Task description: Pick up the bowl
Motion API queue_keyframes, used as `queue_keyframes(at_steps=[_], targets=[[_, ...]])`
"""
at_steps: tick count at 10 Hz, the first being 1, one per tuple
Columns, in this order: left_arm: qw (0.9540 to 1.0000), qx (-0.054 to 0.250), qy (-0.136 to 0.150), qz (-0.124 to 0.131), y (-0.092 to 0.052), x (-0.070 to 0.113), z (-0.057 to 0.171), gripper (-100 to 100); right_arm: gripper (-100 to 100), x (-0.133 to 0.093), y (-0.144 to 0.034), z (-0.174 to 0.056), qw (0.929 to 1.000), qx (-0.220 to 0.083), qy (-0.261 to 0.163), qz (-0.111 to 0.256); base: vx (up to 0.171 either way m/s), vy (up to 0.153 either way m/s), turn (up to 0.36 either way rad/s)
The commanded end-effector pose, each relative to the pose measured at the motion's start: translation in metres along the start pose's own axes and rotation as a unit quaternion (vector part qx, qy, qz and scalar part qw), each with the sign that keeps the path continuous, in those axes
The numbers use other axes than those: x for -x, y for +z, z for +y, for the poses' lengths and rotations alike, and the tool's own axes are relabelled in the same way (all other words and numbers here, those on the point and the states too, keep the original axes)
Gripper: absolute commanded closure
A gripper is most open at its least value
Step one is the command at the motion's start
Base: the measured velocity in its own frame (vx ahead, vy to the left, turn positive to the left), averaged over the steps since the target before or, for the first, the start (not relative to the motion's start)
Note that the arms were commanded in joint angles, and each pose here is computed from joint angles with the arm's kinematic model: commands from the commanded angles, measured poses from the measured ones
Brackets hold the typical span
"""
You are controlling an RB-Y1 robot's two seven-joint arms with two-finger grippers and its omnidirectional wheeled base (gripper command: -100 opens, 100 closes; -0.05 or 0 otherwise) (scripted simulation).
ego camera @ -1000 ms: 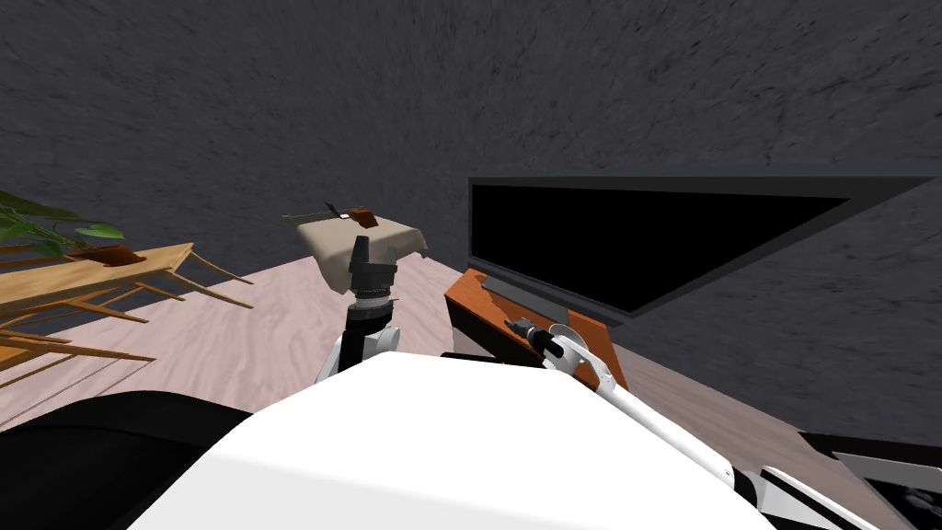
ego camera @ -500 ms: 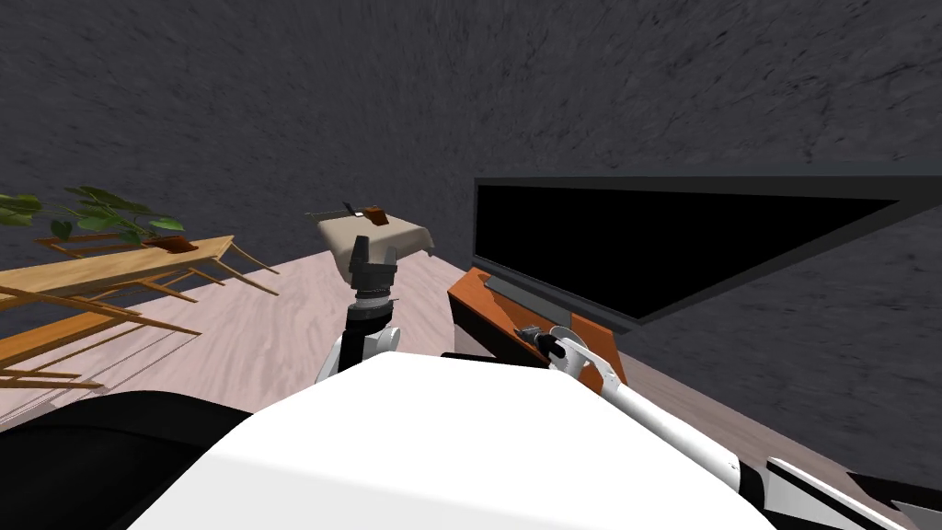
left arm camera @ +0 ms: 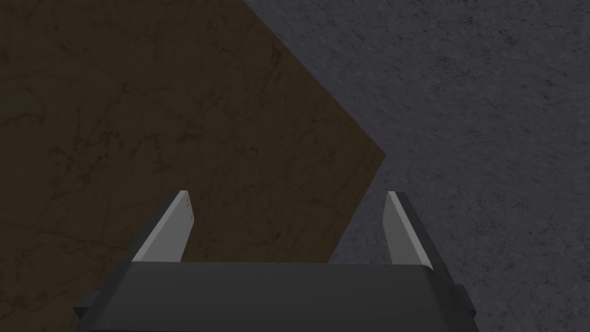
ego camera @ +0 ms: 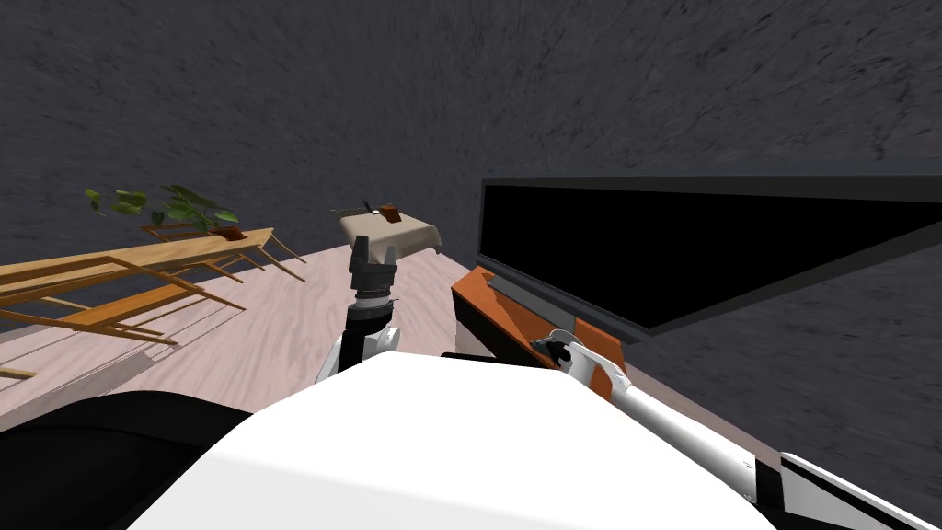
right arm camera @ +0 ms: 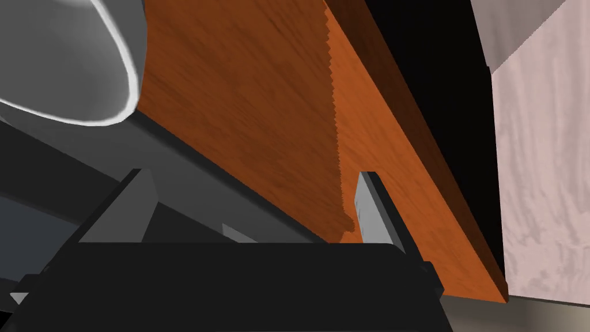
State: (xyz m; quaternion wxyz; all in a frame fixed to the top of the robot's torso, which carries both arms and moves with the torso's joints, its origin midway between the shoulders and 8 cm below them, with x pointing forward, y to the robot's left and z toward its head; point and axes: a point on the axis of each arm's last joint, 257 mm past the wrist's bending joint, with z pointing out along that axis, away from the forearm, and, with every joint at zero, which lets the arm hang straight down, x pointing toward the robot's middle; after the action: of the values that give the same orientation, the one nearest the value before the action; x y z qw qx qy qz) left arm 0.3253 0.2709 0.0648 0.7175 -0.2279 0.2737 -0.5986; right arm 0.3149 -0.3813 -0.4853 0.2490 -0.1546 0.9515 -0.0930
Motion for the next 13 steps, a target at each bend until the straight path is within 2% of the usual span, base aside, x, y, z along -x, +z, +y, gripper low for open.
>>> queue_keyframes(at_steps=[1, 3, 4, 5, 6, 7, 13], targets=[[1.0000, 0.000, 0.000, 0.000, 0.000, 0.000, 0.000, 0, -100, -0.026, 0.000, -0.019, 0.9990, -0.023, -0.019, 0.034, -0.044, -0.054, 0.205], [1.0000, 0.000, 0.000, 0.000, 0.000, 0.000, 0.000, 0, -100, -0.055, -0.001, -0.037, 0.9958, -0.044, -0.038, 0.071, -0.043, -0.056, 0.158], [1.0000, 0.000, 0.000, 0.000, 0.000, 0.000, 0.000, 0, -100, -0.079, -0.003, -0.047, 0.9923, -0.055, -0.050, 0.099, -0.045, -0.070, 0.167], [1.0000, 0.000, 0.000, 0.000, 0.000, 0.000, 0.000, 0, -100, -0.061, 0.000, -0.042, 0.9946, -0.048, -0.042, 0.083, -0.020, -0.036, 0.034], [1.0000, 0.000, 0.000, 0.000, 0.000, 0.000, 0.000, 0, 0, -0.064, 0.000, -0.043, 0.9941, -0.050, -0.044, 0.086, -0.004, -0.007, -0.006], [1.0000, 0.000, 0.000, 0.000, 0.000, 0.000, 0.000, 0, -100, -0.068, 0.006, -0.053, 0.9939, -0.056, -0.024, 0.092, -0.069, -0.019, 0.349], [1.0000, 0.000, 0.000, 0.000, 0.000, 0.000, 0.000, 0, -100, -0.086, 0.018, -0.081, 0.9902, -0.079, 0.027, 0.112, -0.091, -0.012, 0.202]])
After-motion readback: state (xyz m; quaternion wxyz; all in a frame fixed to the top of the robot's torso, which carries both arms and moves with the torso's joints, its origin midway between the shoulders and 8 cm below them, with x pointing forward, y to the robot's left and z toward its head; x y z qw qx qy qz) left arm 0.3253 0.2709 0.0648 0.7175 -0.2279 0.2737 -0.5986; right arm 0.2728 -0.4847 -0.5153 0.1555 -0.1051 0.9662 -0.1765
